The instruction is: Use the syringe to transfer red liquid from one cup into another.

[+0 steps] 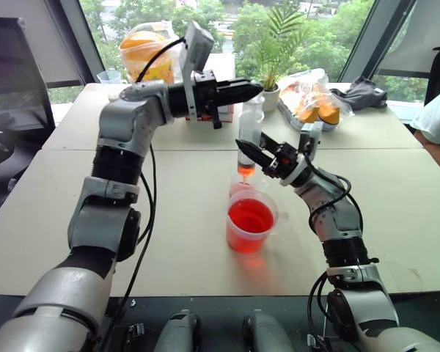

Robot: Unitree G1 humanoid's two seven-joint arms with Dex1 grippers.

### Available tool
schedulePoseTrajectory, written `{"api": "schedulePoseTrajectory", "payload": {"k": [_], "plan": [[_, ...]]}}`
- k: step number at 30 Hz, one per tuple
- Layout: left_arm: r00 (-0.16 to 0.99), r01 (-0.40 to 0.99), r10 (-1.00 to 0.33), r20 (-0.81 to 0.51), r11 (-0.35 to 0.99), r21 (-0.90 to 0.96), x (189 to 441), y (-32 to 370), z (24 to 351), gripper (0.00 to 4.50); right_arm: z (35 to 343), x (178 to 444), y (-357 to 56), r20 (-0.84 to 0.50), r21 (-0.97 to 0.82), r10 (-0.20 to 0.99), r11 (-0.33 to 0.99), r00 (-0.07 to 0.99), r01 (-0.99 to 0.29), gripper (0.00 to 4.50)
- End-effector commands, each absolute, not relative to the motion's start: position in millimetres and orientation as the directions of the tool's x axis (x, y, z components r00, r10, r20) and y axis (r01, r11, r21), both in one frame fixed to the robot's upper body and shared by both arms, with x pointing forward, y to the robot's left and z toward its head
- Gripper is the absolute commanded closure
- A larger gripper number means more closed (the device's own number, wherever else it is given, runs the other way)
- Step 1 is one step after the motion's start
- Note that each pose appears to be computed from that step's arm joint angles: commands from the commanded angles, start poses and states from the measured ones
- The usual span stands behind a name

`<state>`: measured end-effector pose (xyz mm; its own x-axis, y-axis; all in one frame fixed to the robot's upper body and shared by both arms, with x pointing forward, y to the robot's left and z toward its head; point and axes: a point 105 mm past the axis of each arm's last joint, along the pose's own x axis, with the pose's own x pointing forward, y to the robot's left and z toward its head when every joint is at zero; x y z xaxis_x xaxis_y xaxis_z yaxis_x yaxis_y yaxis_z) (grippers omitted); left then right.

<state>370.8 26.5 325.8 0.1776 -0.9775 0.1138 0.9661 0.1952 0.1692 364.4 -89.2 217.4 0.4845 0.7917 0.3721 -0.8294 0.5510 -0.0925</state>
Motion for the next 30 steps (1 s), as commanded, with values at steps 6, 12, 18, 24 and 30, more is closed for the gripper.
{"api": "schedulePoseTrajectory", "payload": {"k": [6, 12, 18, 24, 30], "plan": [[0.145, 0.974, -0.988, 0.057, 0.152, 0.169, 364.9, 20.9, 293.5, 4.46, 260.5, 350.6, -95.8, 0.452, -0.197, 0.778, 0.565, 0.437, -0.801, 3.10], [0.144, 0.976, -0.989, 0.045, 0.149, 0.159, 361.9, 17.7, 281.2, 4.46, 279.9, 345.9, -99.8, 0.481, -0.221, 0.767, 0.574, 0.424, -0.788, 3.10], [0.170, 0.971, -0.985, 0.012, 0.169, 0.170, 362.2, 16.4, 265.3, 4.46, 293.5, 344.3, -103.0, 0.498, -0.235, 0.758, 0.585, 0.420, -0.776, 3.10], [0.178, 0.971, -0.984, 0.025, 0.180, 0.160, 361.1, 17.0, 265.7, 4.46, 298.1, 345.4, -104.7, 0.498, -0.232, 0.758, 0.585, 0.421, -0.777, 3.10], [0.227, 0.953, -0.973, 0.049, 0.232, 0.193, 365.7, 27.1, 281.3, 4.06, 279.2, 350.0, -97.4, 0.442, -0.215, 0.787, 0.559, 0.431, -0.801, 3.10]]}}
